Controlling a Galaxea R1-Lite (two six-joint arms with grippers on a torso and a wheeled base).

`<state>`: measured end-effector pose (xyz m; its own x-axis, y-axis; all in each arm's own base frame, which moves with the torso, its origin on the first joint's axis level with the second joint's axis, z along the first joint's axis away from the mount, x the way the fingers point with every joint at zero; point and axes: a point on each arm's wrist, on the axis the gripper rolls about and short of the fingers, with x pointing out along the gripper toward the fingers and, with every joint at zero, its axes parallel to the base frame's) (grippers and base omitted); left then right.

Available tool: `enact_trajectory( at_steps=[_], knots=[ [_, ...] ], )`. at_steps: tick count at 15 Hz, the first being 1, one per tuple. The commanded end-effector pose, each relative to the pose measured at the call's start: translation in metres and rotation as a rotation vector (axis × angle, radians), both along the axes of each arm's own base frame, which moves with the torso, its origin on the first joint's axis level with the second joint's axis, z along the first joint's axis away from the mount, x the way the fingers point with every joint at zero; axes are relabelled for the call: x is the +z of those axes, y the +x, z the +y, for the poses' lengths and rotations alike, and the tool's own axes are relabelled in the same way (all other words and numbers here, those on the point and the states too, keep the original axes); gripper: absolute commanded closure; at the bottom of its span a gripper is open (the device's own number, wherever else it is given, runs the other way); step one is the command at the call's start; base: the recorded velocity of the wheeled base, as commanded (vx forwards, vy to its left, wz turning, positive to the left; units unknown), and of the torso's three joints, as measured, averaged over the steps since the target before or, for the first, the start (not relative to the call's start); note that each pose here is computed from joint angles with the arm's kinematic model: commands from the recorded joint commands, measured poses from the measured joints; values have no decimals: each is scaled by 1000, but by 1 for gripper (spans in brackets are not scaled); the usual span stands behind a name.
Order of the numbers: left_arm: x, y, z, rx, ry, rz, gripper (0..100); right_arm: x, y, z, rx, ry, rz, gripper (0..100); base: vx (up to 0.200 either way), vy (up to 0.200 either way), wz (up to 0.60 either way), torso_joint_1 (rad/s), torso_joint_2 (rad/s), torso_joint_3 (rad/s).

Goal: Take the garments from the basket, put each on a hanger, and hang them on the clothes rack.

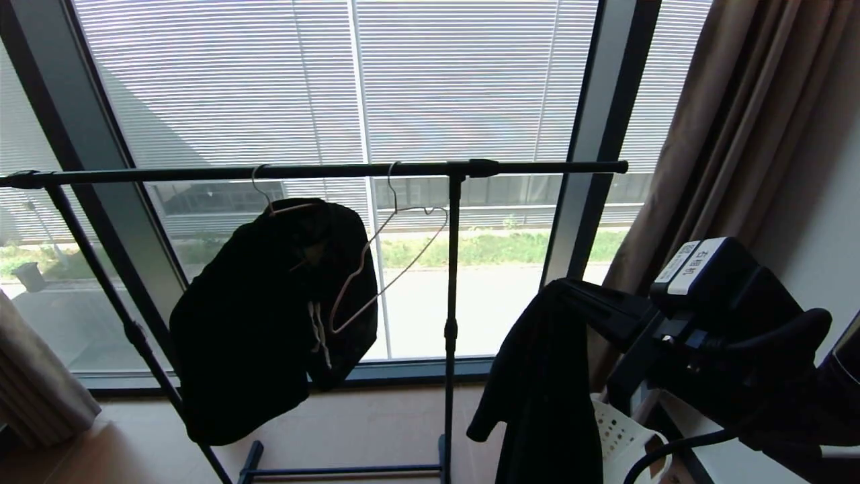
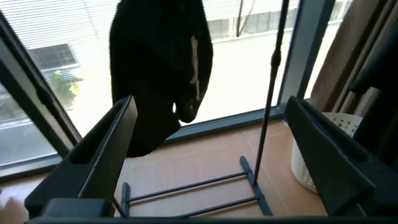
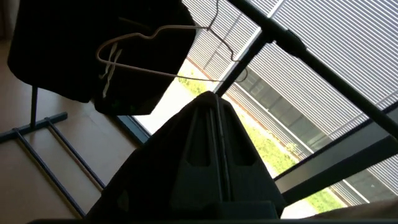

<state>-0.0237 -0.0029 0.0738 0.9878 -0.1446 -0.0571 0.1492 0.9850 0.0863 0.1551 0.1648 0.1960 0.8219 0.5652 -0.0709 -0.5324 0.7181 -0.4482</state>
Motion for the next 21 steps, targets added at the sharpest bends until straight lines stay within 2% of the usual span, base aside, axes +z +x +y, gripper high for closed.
enact_trajectory(
  at_steps=[1,7,13,16,19,21],
  knots=[
    [0,0,0,1,-1,1,0,-2,0,0,0,-7,5,100,0,0,0,0,0,0],
    [0,0,0,1,-1,1,0,-3,1,1,0,-9,7,100,0,0,0,0,0,0],
    [0,0,0,-4,2,0,0,-3,1,0,-2,-9,7,100,0,200,0,5,2,3],
    [0,0,0,-1,2,0,0,-3,1,0,-2,-9,7,100,0,0,0,0,0,0],
    [0,0,0,-1,2,0,0,-3,1,1,0,-9,7,100,-200,200,0,5,6,2],
    [0,0,0,-1,2,0,0,-3,1,1,0,-9,7,100,0,0,0,0,0,0]
  ],
)
